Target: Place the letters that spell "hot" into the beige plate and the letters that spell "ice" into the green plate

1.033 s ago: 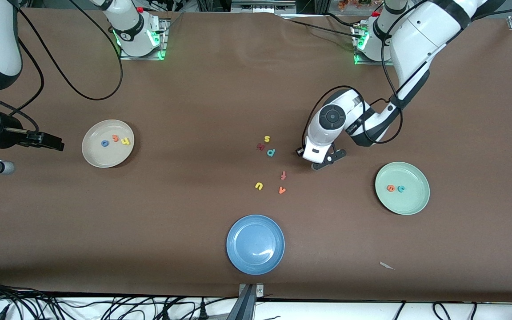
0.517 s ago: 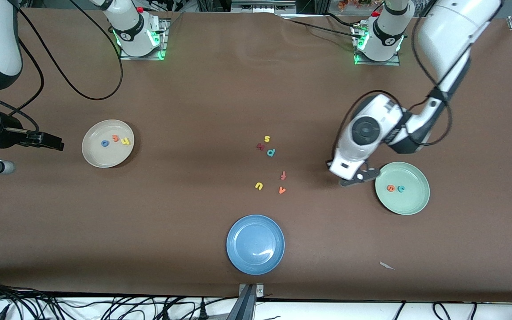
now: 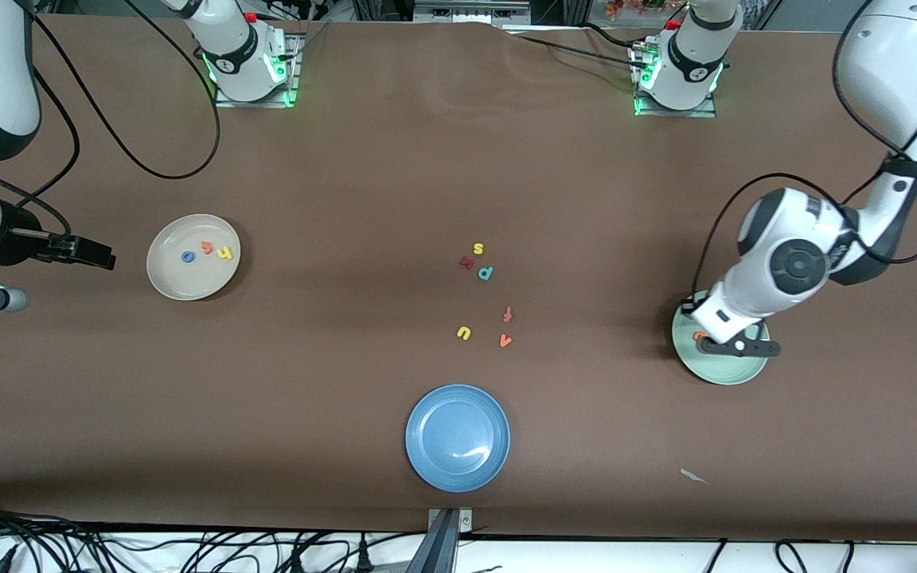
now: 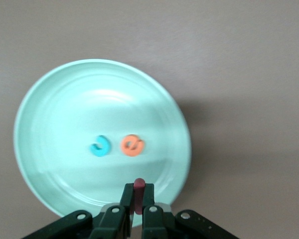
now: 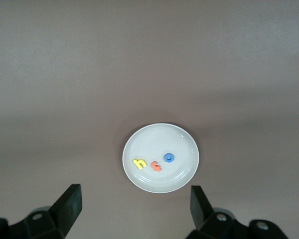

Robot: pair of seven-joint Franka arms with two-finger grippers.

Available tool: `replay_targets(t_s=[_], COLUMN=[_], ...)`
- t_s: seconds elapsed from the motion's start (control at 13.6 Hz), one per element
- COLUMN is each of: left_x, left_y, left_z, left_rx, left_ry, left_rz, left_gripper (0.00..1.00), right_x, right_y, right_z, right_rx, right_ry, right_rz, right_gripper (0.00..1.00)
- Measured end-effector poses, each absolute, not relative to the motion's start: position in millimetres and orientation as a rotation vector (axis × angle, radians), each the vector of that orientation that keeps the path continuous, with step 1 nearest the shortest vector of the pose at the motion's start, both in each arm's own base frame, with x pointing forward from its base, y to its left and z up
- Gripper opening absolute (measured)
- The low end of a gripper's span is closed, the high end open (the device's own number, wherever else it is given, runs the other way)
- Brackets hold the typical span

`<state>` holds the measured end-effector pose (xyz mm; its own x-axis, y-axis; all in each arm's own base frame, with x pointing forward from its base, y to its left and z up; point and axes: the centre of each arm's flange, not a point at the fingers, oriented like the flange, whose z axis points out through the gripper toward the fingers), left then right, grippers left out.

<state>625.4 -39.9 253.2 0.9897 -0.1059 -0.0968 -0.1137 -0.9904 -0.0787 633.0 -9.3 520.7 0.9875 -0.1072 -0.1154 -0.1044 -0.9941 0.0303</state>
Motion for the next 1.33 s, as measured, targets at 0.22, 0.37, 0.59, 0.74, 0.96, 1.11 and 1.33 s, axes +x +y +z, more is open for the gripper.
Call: replay_targets(t_s=[0.22, 0.37, 0.59, 0.74, 0.96, 1.11, 1.33], left_x=[628.9, 636.6, 651.9, 657.8, 663.4, 668.2, 666.7], left_y=[-21.7, -18.6, -1.1, 4.2, 3.9, 14.7, 47.2], left_z=[255.6, 266.6, 298.3, 319.0, 345.2, 362.3, 381.7], left_rx=[-3.051, -3.048, -3.016, -2.998, -2.99, -3.024, -3.137], left_ry=[0.241, 0.23, 0.177, 0.155, 0.173, 0.211, 0.18], left_rz=[0.137, 0.116, 0.158, 0.197, 0.232, 0.238, 0.246], left_gripper=[0.38, 0.58, 0.91, 1.0, 1.0, 1.0, 1.0], right_x=[632.9, 632.8, 634.3, 636.2, 636.6, 636.4, 635.6], right_y=[-9.3, -10.5, -4.3, 0.5, 6.4, 8.1, 8.7], right_z=[520.6, 520.7, 521.6, 522.7, 522.8, 522.7, 522.5], right_rx=[3.107, 3.072, 3.047, 3.056, 3.104, 3.127, 3.134], right_ry=[-0.165, -0.151, -0.122, -0.113, -0.12, -0.127, -0.13], right_rz=[-0.184, -0.181, -0.16, -0.136, -0.135, -0.14, -0.149], right_gripper=[0.99, 1.0, 1.0, 1.0, 1.0, 1.0, 1.0])
